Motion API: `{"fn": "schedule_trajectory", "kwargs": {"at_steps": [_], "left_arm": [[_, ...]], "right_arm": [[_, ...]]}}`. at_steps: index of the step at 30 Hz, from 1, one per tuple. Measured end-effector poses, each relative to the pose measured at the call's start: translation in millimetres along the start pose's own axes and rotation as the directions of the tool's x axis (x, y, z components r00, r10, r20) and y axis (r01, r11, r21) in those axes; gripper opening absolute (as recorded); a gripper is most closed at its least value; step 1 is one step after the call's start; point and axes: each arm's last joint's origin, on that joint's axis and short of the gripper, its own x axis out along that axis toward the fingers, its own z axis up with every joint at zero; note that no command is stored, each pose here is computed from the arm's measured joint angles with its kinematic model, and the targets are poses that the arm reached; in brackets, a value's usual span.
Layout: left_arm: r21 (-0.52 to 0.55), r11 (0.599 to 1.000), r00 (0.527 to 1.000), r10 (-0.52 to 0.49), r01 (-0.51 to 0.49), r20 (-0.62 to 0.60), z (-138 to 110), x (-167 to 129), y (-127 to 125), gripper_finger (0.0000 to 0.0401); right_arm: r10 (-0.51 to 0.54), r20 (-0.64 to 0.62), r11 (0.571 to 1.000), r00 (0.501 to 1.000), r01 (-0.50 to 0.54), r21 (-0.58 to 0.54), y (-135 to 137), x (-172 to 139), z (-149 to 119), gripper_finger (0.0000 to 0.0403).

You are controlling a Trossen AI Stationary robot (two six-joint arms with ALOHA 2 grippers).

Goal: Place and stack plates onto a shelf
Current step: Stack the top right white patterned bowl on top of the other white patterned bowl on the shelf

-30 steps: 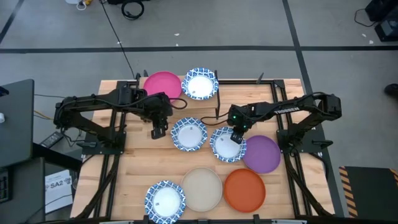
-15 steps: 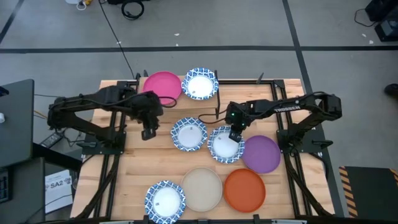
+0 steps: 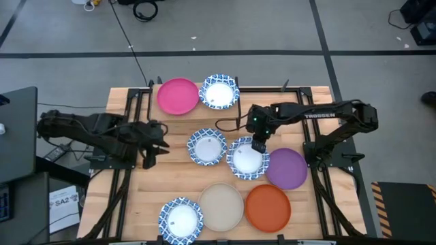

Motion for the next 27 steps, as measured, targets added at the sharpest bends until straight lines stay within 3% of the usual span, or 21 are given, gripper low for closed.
{"fn": "schedule_trajectory", "kwargs": {"at_steps": [8,17,22,27], "left_arm": [[0.007,0.999,0.998,-0.038,0.038,0.056,-37,35,5,0.0117],[0.005,0.999,0.995,-0.050,0.050,0.091,-55,59,8,0.0117],[0.005,0.998,0.992,-0.056,0.056,0.110,-53,59,8,0.0117],[0.012,0.998,0.987,-0.068,0.067,0.145,-50,59,7,0.0117]], "right_arm": [[0.016,-0.004,1.000,1.000,-0.016,-0.023,24,-41,19,0.0008],[0.050,0.219,0.998,0.974,-0.040,-0.048,46,-104,53,0.0008],[-0.025,0.414,0.999,0.910,0.006,0.046,45,-139,72,0.0008],[-0.041,0.604,0.997,0.796,-0.010,0.081,35,-167,91,0.0009]]}}
